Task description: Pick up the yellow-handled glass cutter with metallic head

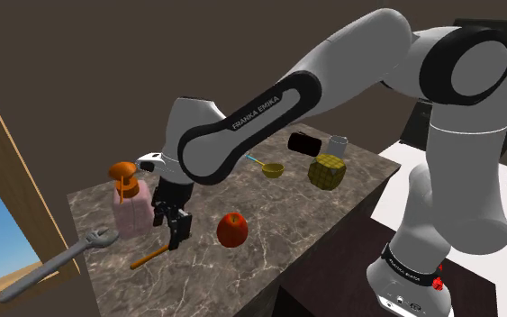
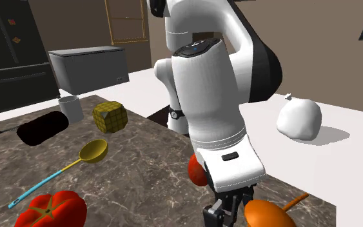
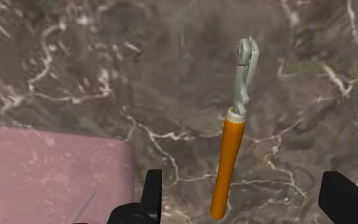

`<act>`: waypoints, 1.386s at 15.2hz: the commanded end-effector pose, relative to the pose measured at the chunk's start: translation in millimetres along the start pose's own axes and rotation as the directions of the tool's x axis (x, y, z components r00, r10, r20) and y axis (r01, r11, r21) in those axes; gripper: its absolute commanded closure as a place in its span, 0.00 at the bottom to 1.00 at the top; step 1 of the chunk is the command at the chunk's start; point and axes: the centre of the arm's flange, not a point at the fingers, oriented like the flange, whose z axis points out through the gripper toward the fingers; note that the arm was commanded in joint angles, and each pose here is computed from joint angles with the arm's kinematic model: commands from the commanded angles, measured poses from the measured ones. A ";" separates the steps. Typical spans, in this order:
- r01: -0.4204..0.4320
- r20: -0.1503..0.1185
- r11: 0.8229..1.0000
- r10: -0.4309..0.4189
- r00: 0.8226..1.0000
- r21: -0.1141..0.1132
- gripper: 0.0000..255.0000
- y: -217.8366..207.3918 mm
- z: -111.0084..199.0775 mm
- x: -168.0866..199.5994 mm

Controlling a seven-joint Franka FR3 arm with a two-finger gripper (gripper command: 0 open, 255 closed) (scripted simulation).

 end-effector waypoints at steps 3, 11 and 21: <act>0.006 0.002 1.000 -0.006 1.000 0.005 0.00 -1.5 23.6 -4.5; 0.006 0.002 1.000 -0.006 1.000 0.005 1.00 -0.5 35.4 -8.5; 0.006 0.002 1.000 -0.006 1.000 0.005 1.00 -1.9 16.5 -2.0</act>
